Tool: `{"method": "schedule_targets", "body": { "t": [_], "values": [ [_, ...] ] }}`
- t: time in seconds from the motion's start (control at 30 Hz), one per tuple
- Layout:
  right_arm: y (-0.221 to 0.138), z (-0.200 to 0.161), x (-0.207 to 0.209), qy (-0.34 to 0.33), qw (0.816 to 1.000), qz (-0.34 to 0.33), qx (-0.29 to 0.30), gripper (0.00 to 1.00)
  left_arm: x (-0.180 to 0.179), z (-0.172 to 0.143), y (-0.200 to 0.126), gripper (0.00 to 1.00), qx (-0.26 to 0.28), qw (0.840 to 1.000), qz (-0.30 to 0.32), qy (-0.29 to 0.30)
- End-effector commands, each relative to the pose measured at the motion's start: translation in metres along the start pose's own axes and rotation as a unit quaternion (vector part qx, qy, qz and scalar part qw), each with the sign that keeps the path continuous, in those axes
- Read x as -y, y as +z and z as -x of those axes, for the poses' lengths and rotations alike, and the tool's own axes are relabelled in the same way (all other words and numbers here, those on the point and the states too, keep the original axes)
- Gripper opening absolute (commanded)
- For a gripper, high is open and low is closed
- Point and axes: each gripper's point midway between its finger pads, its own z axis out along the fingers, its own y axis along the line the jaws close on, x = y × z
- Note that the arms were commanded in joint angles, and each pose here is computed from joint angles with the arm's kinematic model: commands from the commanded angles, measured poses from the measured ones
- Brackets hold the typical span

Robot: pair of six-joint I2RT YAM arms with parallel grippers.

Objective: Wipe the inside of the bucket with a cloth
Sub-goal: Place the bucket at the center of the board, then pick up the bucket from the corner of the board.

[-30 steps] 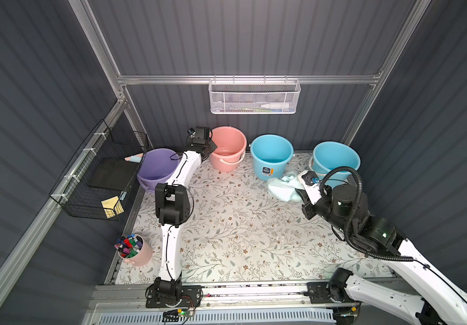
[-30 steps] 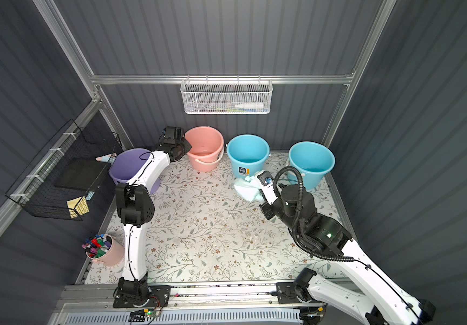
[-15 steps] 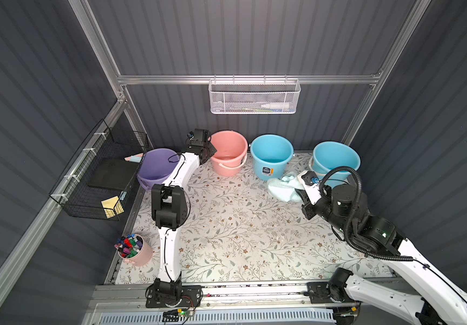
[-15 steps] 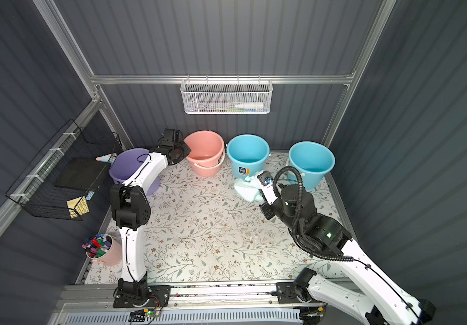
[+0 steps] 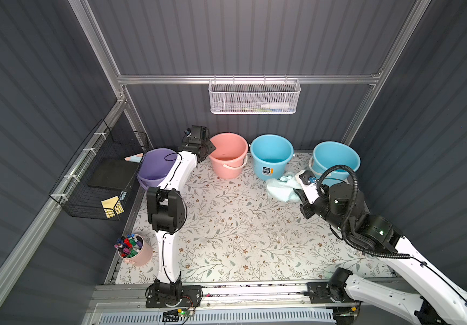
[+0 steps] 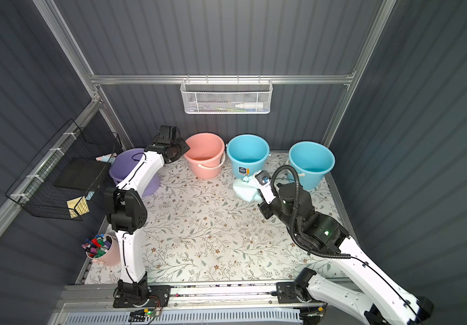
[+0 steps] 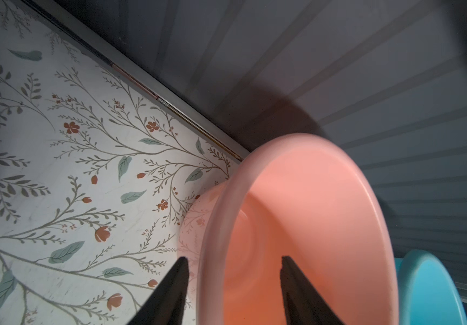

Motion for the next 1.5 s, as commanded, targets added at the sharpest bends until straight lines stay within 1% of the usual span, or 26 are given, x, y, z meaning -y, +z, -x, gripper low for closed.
{"method": "schedule_targets", "body": {
  "t": [0.0, 0.1, 0.17, 0.23, 0.33, 0.4, 0.47, 0.53, 0.63, 0.7, 0.83, 0.9, 0.93, 0.97, 1.0, 1.1, 1.13, 1.17, 1.23, 1.33, 1.47],
  "values": [
    [-0.008, 0.013, 0.004, -0.004, 1.000, -0.002, 0.020, 0.00, 0.018, 0.034, -0.053, 0.57, 0.046, 0.999, -0.019, -0.012],
    [-0.008, 0.014, 0.003, -0.006, 1.000, 0.000, 0.021, 0.00, 0.012, 0.045, -0.074, 0.58, 0.075, 0.996, -0.009, -0.047],
    [-0.007, 0.013, 0.002, -0.007, 1.000, 0.002, 0.020, 0.00, -0.001, 0.053, -0.087, 0.58, 0.106, 0.989, 0.021, -0.100],
    [-0.007, 0.014, 0.002, -0.008, 1.000, 0.004, 0.023, 0.00, -0.019, 0.054, -0.097, 0.59, 0.130, 0.977, 0.059, -0.159],
    [-0.004, 0.016, -0.001, -0.007, 1.000, 0.009, 0.027, 0.00, -0.039, 0.052, -0.107, 0.59, 0.165, 0.952, 0.103, -0.235],
    [-0.002, 0.018, -0.003, -0.008, 0.999, 0.015, 0.027, 0.00, -0.049, 0.049, -0.114, 0.59, 0.200, 0.930, 0.125, -0.283],
    [0.000, 0.021, -0.007, -0.009, 0.999, 0.026, 0.028, 0.00, -0.058, 0.044, -0.119, 0.60, 0.237, 0.901, 0.140, -0.334],
    [0.002, 0.026, -0.012, -0.010, 0.999, 0.039, 0.030, 0.00, -0.062, 0.040, -0.121, 0.62, 0.270, 0.874, 0.138, -0.380],
    [0.004, 0.033, -0.019, -0.014, 0.998, 0.062, 0.029, 0.00, -0.066, 0.032, -0.120, 0.64, 0.300, 0.838, 0.140, -0.434],
    [0.003, 0.038, -0.021, -0.015, 0.997, 0.073, 0.028, 0.00, -0.069, 0.027, -0.122, 0.65, 0.322, 0.815, 0.146, -0.459],
    [-0.003, 0.046, -0.025, -0.015, 0.995, 0.092, 0.028, 0.00, -0.086, 0.010, -0.132, 0.68, 0.370, 0.761, 0.164, -0.507],
    [-0.006, 0.049, -0.025, -0.020, 0.995, 0.097, 0.022, 0.00, -0.098, 0.000, -0.132, 0.70, 0.382, 0.735, 0.169, -0.534],
    [-0.008, 0.050, -0.025, -0.024, 0.995, 0.100, 0.019, 0.00, -0.104, -0.006, -0.130, 0.72, 0.384, 0.723, 0.172, -0.547],
    [-0.009, 0.052, -0.025, -0.028, 0.994, 0.100, 0.016, 0.00, -0.109, -0.010, -0.129, 0.72, 0.387, 0.715, 0.173, -0.555],
    [-0.011, 0.053, -0.024, -0.032, 0.994, 0.099, 0.013, 0.00, -0.112, -0.012, -0.129, 0.73, 0.390, 0.711, 0.175, -0.558],
    [-0.014, 0.054, -0.022, -0.038, 0.994, 0.100, 0.001, 0.00, -0.117, -0.016, -0.129, 0.75, 0.393, 0.710, 0.181, -0.556],
    [-0.015, 0.054, -0.021, -0.038, 0.994, 0.098, -0.002, 0.00, -0.120, -0.017, -0.130, 0.77, 0.393, 0.707, 0.183, -0.558],
    [-0.015, 0.054, -0.021, -0.037, 0.994, 0.099, -0.005, 0.00, -0.124, -0.014, -0.131, 0.78, 0.395, 0.704, 0.183, -0.561],
    [-0.015, 0.055, -0.021, -0.031, 0.995, 0.098, -0.009, 0.00, -0.129, -0.008, -0.129, 0.78, 0.388, 0.706, 0.184, -0.563],
    [-0.013, 0.057, -0.023, -0.019, 0.995, 0.101, -0.014, 0.00, -0.142, -0.001, -0.131, 0.78, 0.388, 0.699, 0.188, -0.570],
    [-0.011, 0.065, -0.030, -0.010, 0.994, 0.111, -0.019, 0.00, -0.157, 0.009, -0.132, 0.78, 0.380, 0.698, 0.190, -0.577]
  ]
}}
